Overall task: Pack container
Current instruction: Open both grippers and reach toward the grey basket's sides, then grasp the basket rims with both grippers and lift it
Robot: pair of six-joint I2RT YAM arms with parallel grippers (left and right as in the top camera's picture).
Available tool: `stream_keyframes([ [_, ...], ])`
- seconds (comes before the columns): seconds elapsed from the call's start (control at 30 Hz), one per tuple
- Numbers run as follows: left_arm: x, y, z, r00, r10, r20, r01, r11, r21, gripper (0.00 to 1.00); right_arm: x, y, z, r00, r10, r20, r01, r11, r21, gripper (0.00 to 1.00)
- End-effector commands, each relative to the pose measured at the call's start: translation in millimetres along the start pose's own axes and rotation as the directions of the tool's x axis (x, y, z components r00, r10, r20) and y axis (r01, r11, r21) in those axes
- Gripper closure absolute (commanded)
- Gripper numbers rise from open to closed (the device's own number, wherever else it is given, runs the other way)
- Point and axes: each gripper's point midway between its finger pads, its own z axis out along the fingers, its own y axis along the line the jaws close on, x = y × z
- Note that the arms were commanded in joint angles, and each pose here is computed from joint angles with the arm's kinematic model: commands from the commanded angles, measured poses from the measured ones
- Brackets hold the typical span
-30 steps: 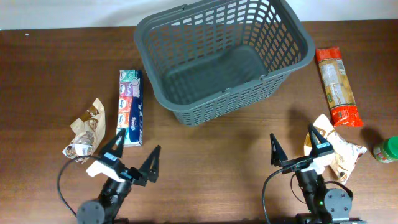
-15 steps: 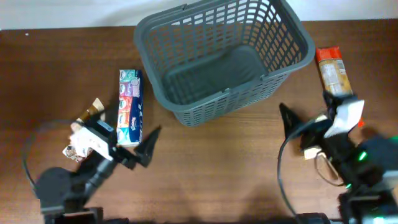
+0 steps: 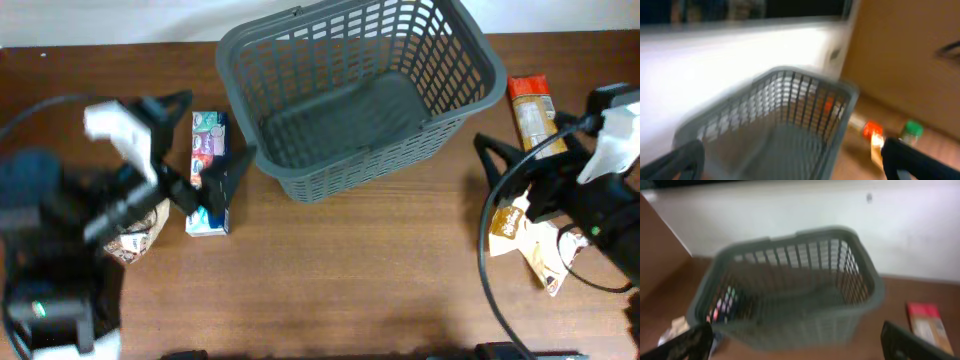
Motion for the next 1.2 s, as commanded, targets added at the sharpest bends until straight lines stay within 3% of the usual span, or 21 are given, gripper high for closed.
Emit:
stream_keyframes([
  [0.0,-13.6,24.7,2.4,0.996,0.048,-0.078,-0.056,0.993,-0.108,0.01,-6.8,-2.8,-9.1,0.999,0.003,-0.036,-0.001,0.999,0.042,0.01],
  [0.17,2.6,31.7,14.8,0.990,-0.036,-0.139,0.025,0.996,-0.080,0.01,8.6,-7.3,-6.8,0.994,0.025,-0.104,-0.019,0.998,0.063,0.01],
  [0.33,24.6,22.6,21.8,0.970,-0.086,-0.226,0.069,0.994,-0.082,0.01,-6.5,-10.3,3.4,0.998,0.012,-0.061,-0.008,0.998,0.063,0.01],
  [0.57,71.6,-40.5,39.7,0.889,0.063,-0.454,-0.084,0.996,-0.028,0.01,-37.1,-17.4,30.9,0.999,0.003,-0.035,-0.001,0.998,0.058,0.01],
  [0.77,99.0,-46.6,30.2,0.814,0.061,-0.577,-0.171,0.975,-0.138,0.01,-53.2,-21.6,61.7,0.998,-0.016,-0.060,0.018,0.999,0.028,0.01],
  [0.93,116.6,-44.1,16.4,0.762,0.032,-0.647,-0.162,0.976,-0.143,0.01,-47.1,-34.3,90.6,0.992,-0.060,-0.111,0.065,0.997,0.040,0.01],
  [1.17,120.2,-68.7,18.2,0.763,0.031,-0.646,-0.069,0.997,-0.034,0.01,-37.6,-44.0,118.8,0.987,-0.044,-0.157,0.050,0.998,0.039,0.01],
])
